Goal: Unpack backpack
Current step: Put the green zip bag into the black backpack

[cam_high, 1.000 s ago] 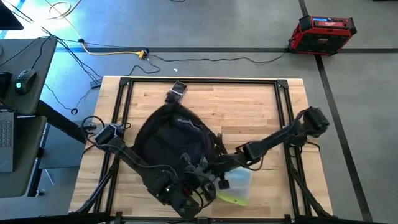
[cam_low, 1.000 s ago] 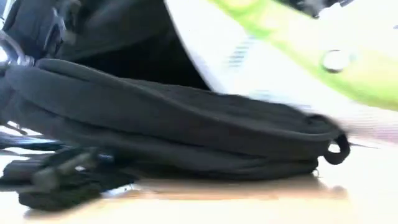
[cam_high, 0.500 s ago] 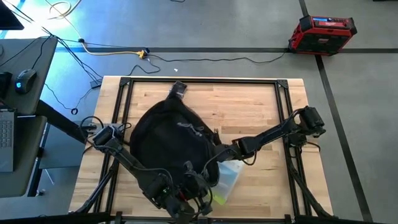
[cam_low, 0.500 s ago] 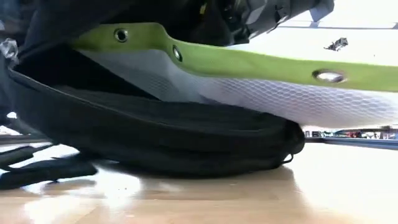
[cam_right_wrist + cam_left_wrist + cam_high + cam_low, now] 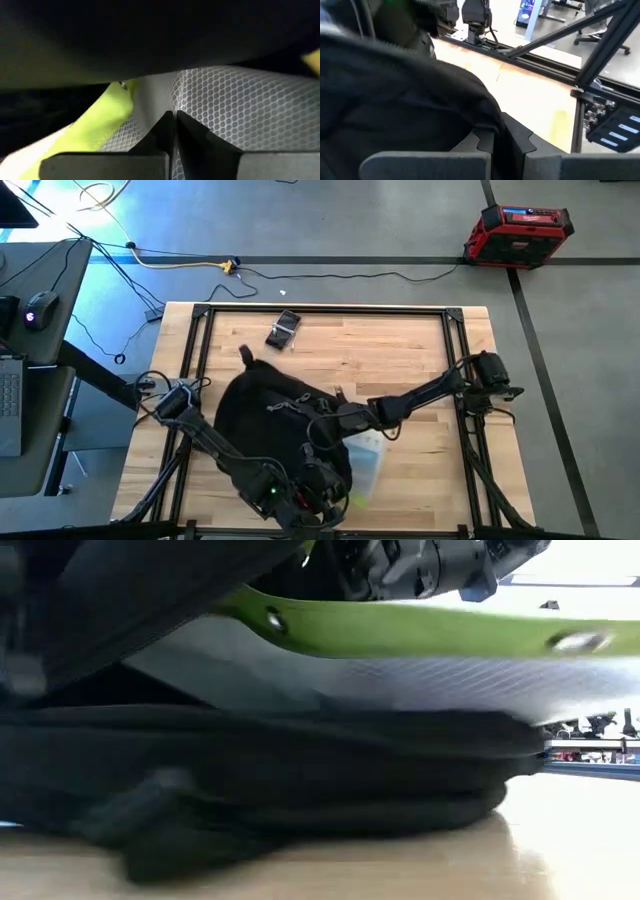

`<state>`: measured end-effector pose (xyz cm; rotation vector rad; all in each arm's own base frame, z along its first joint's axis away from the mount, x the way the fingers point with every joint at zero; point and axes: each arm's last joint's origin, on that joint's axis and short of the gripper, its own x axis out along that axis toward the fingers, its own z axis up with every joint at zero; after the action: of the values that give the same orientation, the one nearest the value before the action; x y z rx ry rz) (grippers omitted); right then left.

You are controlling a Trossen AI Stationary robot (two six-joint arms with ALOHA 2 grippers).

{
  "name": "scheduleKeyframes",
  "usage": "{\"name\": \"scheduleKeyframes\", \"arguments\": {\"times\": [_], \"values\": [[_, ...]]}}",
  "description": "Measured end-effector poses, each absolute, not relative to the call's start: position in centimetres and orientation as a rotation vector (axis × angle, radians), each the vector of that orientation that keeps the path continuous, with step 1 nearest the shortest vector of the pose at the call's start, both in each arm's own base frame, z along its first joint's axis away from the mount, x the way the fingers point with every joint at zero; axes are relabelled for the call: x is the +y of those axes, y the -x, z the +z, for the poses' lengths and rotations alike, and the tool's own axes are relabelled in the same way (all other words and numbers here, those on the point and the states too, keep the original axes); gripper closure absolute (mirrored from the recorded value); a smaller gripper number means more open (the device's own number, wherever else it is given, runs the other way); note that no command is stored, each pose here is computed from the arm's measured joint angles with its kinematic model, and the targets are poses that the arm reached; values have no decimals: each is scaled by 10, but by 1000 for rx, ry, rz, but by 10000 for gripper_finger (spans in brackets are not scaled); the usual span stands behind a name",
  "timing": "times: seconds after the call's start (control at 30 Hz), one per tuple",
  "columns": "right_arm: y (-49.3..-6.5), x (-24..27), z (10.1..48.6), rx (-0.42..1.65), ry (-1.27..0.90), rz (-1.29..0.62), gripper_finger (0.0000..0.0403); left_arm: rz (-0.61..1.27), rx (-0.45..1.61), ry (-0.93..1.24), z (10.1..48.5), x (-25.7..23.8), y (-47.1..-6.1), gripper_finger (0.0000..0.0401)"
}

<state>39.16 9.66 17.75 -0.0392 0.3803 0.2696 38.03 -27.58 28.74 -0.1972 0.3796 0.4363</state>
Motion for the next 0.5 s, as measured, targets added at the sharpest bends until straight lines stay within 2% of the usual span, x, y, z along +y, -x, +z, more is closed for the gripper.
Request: {"name": "scheduleKeyframes", "arguments": {"times": [0.13, 0.37, 0.5], "values": [[-391, 91, 181, 383, 108, 273, 380, 430, 393, 201, 288, -270, -384, 401], [-378, 86, 201, 445, 125, 237, 260, 436, 385, 205, 290, -270, -384, 401], [-364, 87, 207, 548, 175, 239, 232, 431, 386, 207, 290, -272, -382, 401]]}}
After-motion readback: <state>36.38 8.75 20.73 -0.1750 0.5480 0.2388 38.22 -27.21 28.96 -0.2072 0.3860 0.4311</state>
